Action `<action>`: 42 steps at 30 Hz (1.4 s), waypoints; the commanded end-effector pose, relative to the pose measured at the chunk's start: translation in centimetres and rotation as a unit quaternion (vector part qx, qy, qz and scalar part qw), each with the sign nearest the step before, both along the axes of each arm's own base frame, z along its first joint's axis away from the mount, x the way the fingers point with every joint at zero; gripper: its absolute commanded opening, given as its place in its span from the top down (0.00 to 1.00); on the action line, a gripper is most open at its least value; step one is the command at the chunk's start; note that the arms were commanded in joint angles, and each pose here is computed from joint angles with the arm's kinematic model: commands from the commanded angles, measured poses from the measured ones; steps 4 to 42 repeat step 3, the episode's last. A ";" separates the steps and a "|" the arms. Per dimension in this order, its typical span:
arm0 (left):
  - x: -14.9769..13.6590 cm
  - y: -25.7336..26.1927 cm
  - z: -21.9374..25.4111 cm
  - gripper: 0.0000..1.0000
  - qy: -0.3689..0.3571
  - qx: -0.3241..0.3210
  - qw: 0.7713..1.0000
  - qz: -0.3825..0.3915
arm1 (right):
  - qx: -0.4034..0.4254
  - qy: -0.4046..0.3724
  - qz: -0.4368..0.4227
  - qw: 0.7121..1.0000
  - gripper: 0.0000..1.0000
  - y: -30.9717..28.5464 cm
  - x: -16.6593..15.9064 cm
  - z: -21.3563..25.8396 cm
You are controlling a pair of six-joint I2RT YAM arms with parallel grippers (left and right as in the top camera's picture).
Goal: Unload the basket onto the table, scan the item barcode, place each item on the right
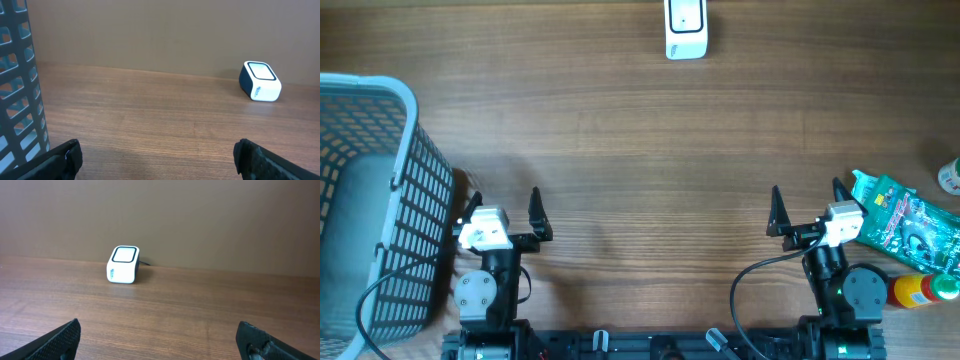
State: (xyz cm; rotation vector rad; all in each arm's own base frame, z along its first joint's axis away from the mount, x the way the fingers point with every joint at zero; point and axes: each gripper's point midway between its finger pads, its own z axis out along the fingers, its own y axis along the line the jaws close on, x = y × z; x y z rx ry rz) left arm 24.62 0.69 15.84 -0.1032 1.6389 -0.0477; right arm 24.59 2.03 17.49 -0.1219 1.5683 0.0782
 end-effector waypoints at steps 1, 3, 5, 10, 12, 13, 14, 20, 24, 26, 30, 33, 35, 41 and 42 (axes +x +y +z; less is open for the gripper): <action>0.0 -0.4 -0.2 0.00 0.002 0.007 1.000 -0.011 | 0.002 -0.005 -0.004 1.000 0.00 -0.1 0.0 0.2; 0.0 -0.4 -0.2 0.01 0.002 0.007 1.000 -0.011 | 0.002 -0.005 -0.004 1.000 0.00 -0.1 0.0 0.2; 0.0 -0.4 -0.2 0.01 0.002 0.007 1.000 -0.011 | 0.002 -0.005 -0.004 1.000 0.00 -0.1 0.0 0.2; 0.0 -0.4 -0.2 0.01 0.002 0.007 1.000 -0.011 | 0.002 -0.005 -0.004 1.000 0.00 -0.1 0.0 0.2; 0.0 -0.4 -0.2 0.01 0.002 0.007 1.000 -0.011 | 0.002 -0.005 -0.004 1.000 0.00 -0.1 0.0 0.2; 0.0 -0.4 -0.2 0.01 0.002 0.007 1.000 -0.011 | 0.002 -0.005 -0.004 1.000 0.00 -0.1 0.0 0.2; 0.0 -0.4 -0.2 0.01 0.002 0.007 1.000 -0.011 | 0.002 -0.005 -0.004 1.000 0.00 -0.1 0.0 0.2; 0.0 -0.4 -0.2 0.01 0.002 0.007 1.000 -0.011 | 0.002 -0.005 -0.004 1.000 0.00 -0.1 0.0 0.2; 0.0 -0.4 -0.2 0.01 0.002 0.007 1.000 -0.011 | 0.002 -0.005 -0.004 1.000 0.00 -0.1 0.0 0.2; 0.0 -0.4 -0.2 0.01 0.002 0.007 1.000 -0.011 | 0.002 -0.005 -0.004 1.000 0.00 -0.1 0.0 0.2; 0.0 -0.4 -0.2 0.01 0.002 0.007 1.000 -0.011 | 0.002 -0.005 -0.004 1.000 0.00 -0.1 0.0 0.2; 0.0 -0.4 -0.2 0.01 0.002 0.007 1.000 -0.011 | 0.002 -0.005 -0.004 1.000 0.00 -0.1 0.0 0.2; 0.0 -0.4 -0.2 0.01 0.002 0.007 1.000 -0.011 | 0.002 -0.005 -0.004 1.000 0.00 -0.1 0.0 0.2; 0.0 -0.4 -0.2 0.01 0.002 0.007 1.000 -0.011 | 0.002 -0.005 -0.004 1.000 0.00 -0.1 0.0 0.2; 0.0 -0.4 -0.2 0.01 0.002 0.007 1.000 -0.011 | 0.002 -0.005 -0.004 1.000 0.00 -0.1 0.0 0.2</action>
